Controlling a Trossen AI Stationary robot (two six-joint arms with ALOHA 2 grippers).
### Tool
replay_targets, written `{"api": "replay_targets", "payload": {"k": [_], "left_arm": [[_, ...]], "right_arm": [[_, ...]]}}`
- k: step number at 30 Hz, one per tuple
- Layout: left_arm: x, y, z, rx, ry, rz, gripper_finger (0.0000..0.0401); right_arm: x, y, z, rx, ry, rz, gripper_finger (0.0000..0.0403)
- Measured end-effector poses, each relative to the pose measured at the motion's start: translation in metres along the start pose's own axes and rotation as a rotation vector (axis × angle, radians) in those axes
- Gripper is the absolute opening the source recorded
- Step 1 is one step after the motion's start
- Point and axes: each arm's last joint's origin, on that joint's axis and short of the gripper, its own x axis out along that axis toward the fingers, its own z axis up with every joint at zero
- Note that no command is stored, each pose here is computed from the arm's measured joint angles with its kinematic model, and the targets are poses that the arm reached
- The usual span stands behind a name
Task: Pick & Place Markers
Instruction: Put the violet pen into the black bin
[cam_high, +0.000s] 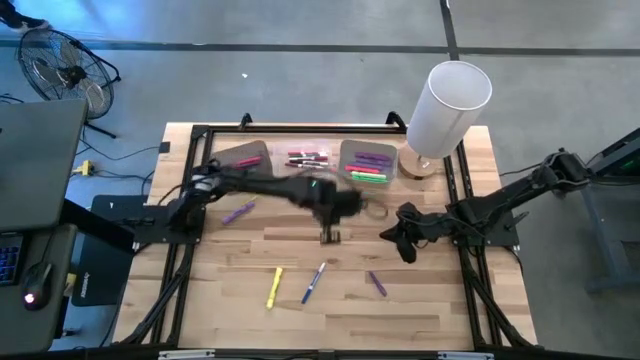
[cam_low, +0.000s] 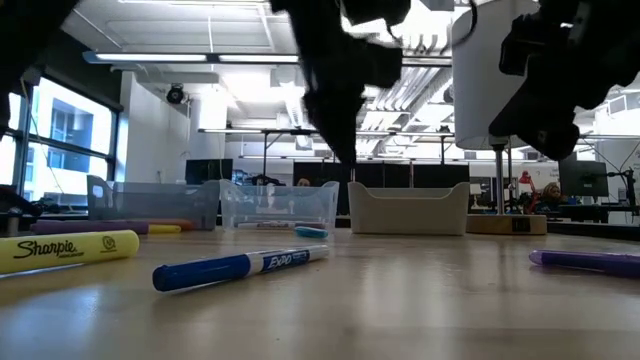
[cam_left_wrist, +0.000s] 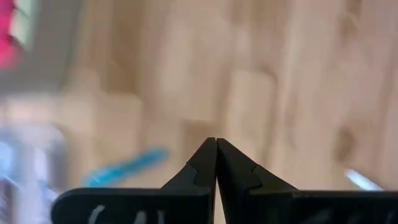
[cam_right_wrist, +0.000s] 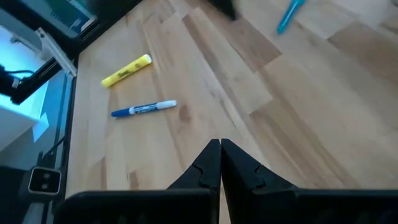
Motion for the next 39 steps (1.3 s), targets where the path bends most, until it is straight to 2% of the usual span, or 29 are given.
{"api": "replay_targets", "payload": {"k": [2, 5, 7, 9, 11, 15, 18, 21, 24, 26, 32, 36, 39], "left_arm": [[0.001, -0.022, -0.012, -0.026, -0.038, -0.016, 0.0001], [0.002, -0.050, -0.047, -0.084, -0.012, -0.042, 0.0001], [0.006, -0.067, -0.062, -0.148, -0.058, -0.063, 0.0001], [0.000, -0.079, -0.089, -0.191, -0.041, -0.043, 0.0001], [-0.011, -0.092, -0.107, -0.235, -0.097, -0.055, 0.0000], [-0.024, -0.108, -0.153, -0.307, -0.103, -0.023, 0.0000], [-0.037, -0.112, -0.181, -0.362, -0.131, -0.042, 0.0000], [-0.044, -0.112, -0.209, -0.384, -0.137, -0.064, 0.0000], [-0.053, -0.115, -0.228, -0.404, -0.199, -0.124, 0.0000], [-0.056, -0.116, -0.241, -0.390, -0.223, -0.125, 0.0000], [-0.060, -0.119, -0.262, -0.339, -0.243, -0.118, 0.0000], [-0.060, -0.118, -0.265, -0.314, -0.207, -0.112, 0.0000], [-0.060, -0.119, -0.266, -0.312, -0.190, -0.128, 0.0000]], "right_arm": [[-0.001, 0.003, -0.003, -0.011, 0.000, 0.005, 0.0000], [-0.002, 0.005, -0.005, -0.015, 0.007, 0.023, 0.0000], [-0.003, 0.007, -0.006, -0.017, 0.009, 0.036, 0.0000], [-0.004, 0.011, -0.006, -0.019, 0.002, 0.057, 0.0000], [-0.006, 0.017, -0.005, -0.033, -0.015, 0.066, 0.0000], [-0.014, 0.040, 0.009, -0.081, -0.094, 0.062, 0.0000], [-0.019, 0.059, 0.025, -0.107, -0.103, -0.005, 0.0000], [-0.017, 0.079, 0.039, -0.135, -0.047, -0.101, 0.0000], [-0.006, 0.099, 0.049, -0.121, 0.034, -0.201, 0.0000], [0.005, 0.114, 0.055, -0.089, 0.085, -0.253, 0.0000], [0.054, 0.144, 0.045, 0.032, 0.368, -0.461, 0.0000], [0.082, 0.153, 0.024, 0.113, 0.530, -0.651, 0.0000], [0.095, 0.158, 0.007, 0.175, 0.643, -0.726, 0.0001]]}}
